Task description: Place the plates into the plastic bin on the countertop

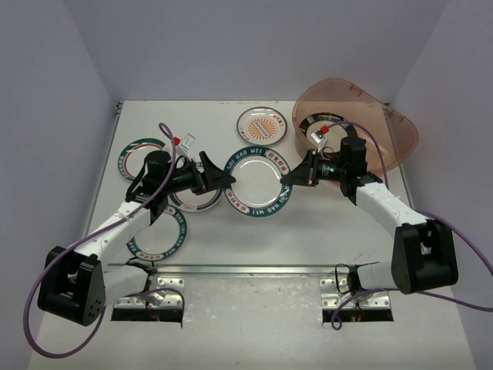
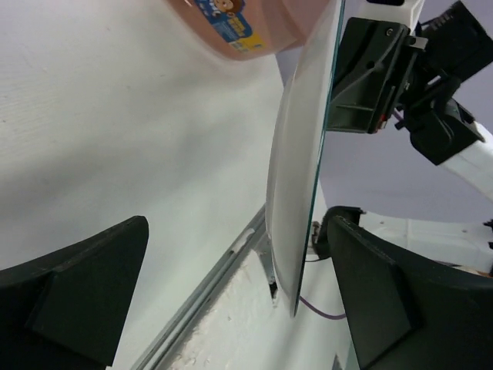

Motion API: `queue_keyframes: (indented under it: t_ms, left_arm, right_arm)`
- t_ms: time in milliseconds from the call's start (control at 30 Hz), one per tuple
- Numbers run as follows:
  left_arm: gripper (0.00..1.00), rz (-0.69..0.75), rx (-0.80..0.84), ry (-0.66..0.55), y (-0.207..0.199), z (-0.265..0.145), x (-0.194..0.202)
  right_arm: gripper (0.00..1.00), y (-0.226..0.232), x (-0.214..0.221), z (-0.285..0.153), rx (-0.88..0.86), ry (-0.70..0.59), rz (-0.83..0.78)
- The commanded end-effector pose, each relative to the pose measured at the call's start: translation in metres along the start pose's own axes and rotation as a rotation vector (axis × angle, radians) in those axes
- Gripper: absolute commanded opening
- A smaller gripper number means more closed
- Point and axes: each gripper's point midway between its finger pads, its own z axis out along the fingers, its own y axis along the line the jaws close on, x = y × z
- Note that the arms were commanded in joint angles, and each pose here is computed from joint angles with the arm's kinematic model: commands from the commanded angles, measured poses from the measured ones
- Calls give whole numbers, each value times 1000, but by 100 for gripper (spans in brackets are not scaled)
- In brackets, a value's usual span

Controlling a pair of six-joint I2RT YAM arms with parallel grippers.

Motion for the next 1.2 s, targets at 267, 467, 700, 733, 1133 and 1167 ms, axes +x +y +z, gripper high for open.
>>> queue_keyframes:
  t_ms: [267, 467, 700, 733, 1133, 1167]
  left_arm:
    - [100, 426, -527, -380, -2, -109, -76]
    - [100, 417, -517, -339, 24, -102, -49]
    - [100, 410, -466, -243, 26, -87, -37]
    - [100, 412, -464, -248, 25, -88, -37]
    - [100, 431, -444, -288, 16, -95, -38]
    - [100, 429, -445, -288, 16, -95, -39]
  right_arm:
    - [0, -104, -159, -149, 535, -1043, 576]
    - [0, -138, -185, -173, 514, -1314, 768]
    - [0, -166, -223, -151, 684, -1331, 740]
    - [0, -172, -223, -147, 710, -1310, 742]
    - [44, -200, -221, -131, 882, -1173, 716]
    - [54, -203, -217, -130, 910, -1146, 718]
